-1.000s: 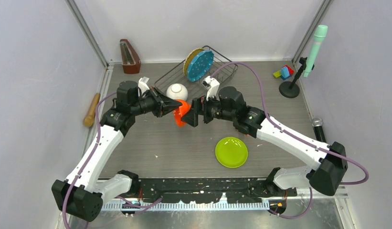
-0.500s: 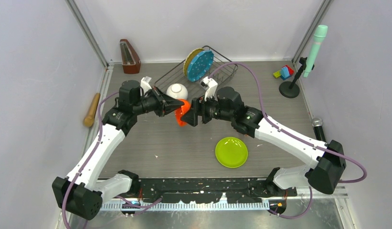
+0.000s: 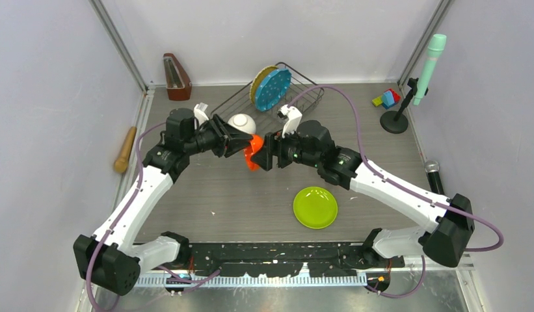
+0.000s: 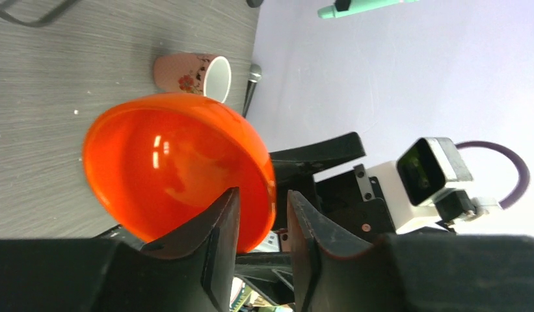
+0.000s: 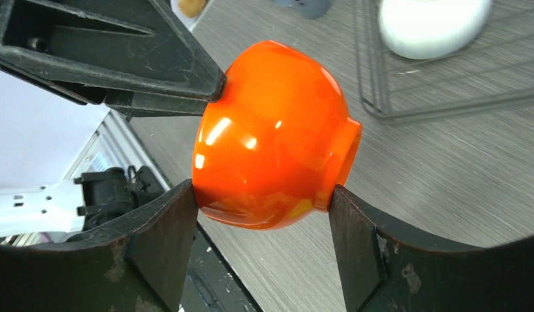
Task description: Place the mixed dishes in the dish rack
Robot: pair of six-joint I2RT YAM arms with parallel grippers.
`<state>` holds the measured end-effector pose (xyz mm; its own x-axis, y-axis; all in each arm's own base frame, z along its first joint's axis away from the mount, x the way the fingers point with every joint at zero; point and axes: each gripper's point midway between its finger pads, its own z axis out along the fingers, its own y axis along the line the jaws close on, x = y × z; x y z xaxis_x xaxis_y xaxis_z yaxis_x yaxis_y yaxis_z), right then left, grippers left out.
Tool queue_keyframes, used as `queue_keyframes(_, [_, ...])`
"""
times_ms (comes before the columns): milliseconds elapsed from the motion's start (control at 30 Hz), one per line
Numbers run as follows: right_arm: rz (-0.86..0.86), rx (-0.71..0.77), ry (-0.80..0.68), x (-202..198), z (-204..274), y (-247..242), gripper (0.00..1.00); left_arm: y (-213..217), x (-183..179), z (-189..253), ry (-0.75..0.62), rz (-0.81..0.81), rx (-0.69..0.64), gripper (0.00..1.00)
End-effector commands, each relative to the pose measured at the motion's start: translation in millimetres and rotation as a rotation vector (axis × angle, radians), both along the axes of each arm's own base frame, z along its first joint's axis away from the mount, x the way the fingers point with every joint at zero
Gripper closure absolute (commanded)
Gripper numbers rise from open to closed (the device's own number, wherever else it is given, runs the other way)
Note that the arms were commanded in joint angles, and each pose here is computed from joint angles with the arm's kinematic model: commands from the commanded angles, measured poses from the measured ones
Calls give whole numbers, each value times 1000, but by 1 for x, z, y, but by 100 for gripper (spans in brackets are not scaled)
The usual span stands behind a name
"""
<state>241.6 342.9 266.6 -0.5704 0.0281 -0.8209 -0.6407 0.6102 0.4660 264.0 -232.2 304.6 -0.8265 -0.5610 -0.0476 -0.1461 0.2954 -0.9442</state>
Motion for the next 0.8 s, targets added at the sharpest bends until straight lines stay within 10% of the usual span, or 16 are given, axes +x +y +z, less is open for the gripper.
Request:
queue_keyframes(0, [-147, 3, -81, 16, 21, -24, 100, 1, 11, 2, -65, 3, 58, 59])
queue_keyframes(167, [-264, -47, -88, 24, 16, -49, 100, 11, 22, -6, -81, 33, 153, 32])
queue_keyframes(467, [-396, -104, -97, 29, 14, -88, 100, 54, 69, -25, -122, 202, 498, 33])
queue_keyframes(600, [-417, -158, -123, 31, 18, -100, 100, 80, 102, -35, -125, 276, 709, 39])
queue_keyframes(767, [-429, -180, -152, 29, 33, -111, 100, 96, 144, -61, -48, 309, 903, 77])
